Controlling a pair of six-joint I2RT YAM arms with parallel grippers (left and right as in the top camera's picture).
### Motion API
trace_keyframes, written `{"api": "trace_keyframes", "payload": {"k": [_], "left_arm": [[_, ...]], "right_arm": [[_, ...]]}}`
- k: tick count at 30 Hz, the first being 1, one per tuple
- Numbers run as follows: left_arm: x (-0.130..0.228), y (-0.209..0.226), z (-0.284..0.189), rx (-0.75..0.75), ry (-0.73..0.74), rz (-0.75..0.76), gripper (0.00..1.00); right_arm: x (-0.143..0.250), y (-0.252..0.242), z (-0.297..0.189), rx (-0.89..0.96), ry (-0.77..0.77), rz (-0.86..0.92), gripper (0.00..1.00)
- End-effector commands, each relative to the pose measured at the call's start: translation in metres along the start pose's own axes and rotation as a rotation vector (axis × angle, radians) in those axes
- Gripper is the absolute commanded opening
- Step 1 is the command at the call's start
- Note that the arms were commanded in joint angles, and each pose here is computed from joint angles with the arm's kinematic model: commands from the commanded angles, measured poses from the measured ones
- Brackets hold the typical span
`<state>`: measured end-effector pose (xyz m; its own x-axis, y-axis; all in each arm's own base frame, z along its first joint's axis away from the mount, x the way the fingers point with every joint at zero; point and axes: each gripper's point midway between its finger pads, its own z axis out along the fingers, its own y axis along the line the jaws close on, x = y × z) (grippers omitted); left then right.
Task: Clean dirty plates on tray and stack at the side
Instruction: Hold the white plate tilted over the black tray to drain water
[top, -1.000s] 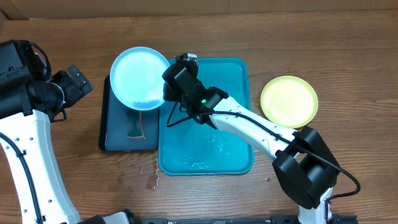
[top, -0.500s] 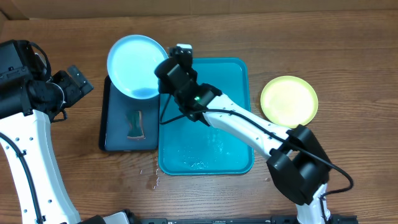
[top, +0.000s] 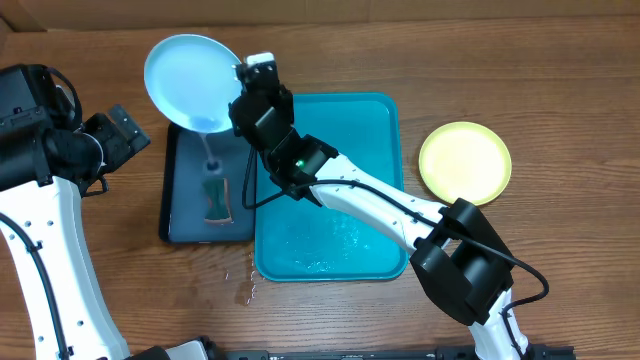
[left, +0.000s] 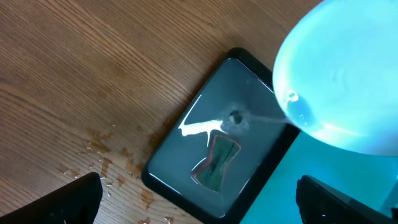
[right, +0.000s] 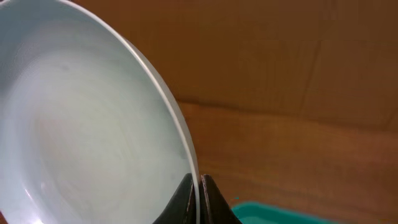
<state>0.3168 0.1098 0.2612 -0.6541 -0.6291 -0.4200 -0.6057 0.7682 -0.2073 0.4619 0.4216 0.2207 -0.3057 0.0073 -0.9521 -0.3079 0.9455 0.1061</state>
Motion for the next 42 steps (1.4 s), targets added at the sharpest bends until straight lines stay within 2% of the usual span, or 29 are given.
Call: {"api": "trace_keyframes", "payload": {"k": [1, 5, 13, 19, 29, 42], "left_arm": [[-0.004, 0.000, -0.005, 0.001, -0.022, -0.021, 1.00], [-0.004, 0.000, -0.005, 0.001, -0.022, -0.021, 1.00], [-0.004, 0.000, -0.005, 0.001, -0.022, -0.021, 1.00], [-0.004, 0.000, -0.005, 0.001, -0.022, -0.021, 1.00], [-0.004, 0.000, -0.005, 0.001, -0.022, -0.021, 1.00], [-0.004, 0.000, -0.005, 0.001, -0.022, -0.021, 1.00]], "right_arm": [[-0.026, 0.019, -0.009, -0.019, -0.084, -0.205, 0.04], [-0.048, 0.038, -0.021, -0.027, -0.192, -0.322, 0.04], [-0.114, 0.052, -0.061, 0.121, -0.468, -0.499, 0.04], [-0.140, 0.070, -0.093, 0.151, -0.607, -0.540, 0.04], [-0.159, 0.080, -0.121, 0.196, -0.711, -0.584, 0.04], [-0.161, 0.079, -0.123, 0.206, -0.719, -0.594, 0.04]]}}
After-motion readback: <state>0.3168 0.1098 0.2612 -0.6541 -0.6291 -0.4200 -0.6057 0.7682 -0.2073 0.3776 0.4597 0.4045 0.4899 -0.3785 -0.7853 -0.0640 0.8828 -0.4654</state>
